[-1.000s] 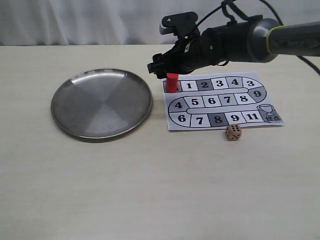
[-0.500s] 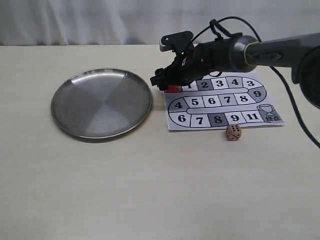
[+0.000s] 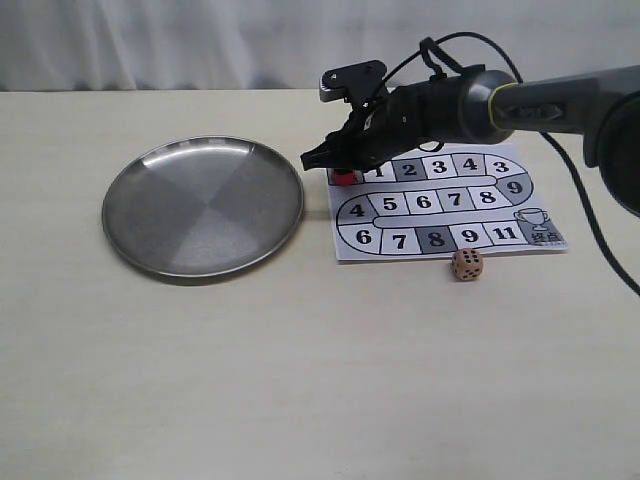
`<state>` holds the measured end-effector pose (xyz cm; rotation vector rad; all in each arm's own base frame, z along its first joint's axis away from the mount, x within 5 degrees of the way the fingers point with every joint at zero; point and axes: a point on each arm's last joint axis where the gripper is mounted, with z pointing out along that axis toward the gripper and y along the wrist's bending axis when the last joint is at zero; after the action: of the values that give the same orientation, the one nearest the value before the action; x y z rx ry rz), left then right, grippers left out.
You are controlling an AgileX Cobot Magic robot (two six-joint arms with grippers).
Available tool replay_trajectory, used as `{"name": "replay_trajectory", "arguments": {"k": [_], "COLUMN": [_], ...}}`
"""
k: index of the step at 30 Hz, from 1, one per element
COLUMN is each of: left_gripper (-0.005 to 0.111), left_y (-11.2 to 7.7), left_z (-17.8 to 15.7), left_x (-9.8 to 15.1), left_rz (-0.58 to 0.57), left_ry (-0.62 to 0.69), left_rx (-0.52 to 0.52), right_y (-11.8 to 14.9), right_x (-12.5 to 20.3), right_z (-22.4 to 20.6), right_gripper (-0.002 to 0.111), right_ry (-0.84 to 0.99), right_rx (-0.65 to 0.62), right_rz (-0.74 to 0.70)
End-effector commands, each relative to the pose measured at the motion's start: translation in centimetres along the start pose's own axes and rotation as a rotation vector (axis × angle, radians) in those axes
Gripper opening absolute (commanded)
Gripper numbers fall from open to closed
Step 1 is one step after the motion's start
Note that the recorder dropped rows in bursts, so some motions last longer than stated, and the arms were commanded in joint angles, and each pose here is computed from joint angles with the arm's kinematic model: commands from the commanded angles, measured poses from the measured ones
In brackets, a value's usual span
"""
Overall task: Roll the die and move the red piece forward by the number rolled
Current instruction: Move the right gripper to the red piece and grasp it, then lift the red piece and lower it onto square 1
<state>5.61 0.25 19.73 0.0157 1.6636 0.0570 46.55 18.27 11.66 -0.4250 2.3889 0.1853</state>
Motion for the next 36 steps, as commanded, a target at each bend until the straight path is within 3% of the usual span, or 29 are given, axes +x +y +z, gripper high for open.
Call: {"name": "replay_trajectory", "arguments": {"k": [1,5,8,12,16,28,36], "left_gripper": [0.0,0.0,0.0,0.0,0.0,0.0,0.0], "left_y": [0.0,0.0,0.0,0.0,0.0,0.0,0.0], "left_z": [0.0,0.0,0.0,0.0,0.0,0.0,0.0], "left_x": [0.0,0.0,0.0,0.0,0.0,0.0,0.0], "left_rz": [-0.001,-0.001,-0.001,-0.001,-0.001,-0.001,-0.001], "left_ry": [-0.008,-0.008,-0.008,-0.008,-0.008,-0.008,-0.008], "left_rx": [0.003,0.003,0.003,0.003,0.003,0.003,0.003], "right_y": [-0.5,-0.4,-0.7,-2.2,-3.8,-5.2,-5.2], "right_x": [-0.3,-0.4,-2.4,-5.3,-5.5,0.5,1.3], "right_z": [-0.2,-0.5,-3.0,-7.2,-7.9,-0.1,0.6], "right_gripper": [0.006,0.005,0.005,0.005,0.005,0.005,0.005], "right_ry": [-0.015,0.002,-0.055,-0.157,-0.161,0.044,0.075], "right_rx": [0.008,0.007,0.012,0.034,0.057,0.07,0.069], "right_rz": [-0.009,-0.005,-0.006,0.017,0.039,0.063,0.064]}}
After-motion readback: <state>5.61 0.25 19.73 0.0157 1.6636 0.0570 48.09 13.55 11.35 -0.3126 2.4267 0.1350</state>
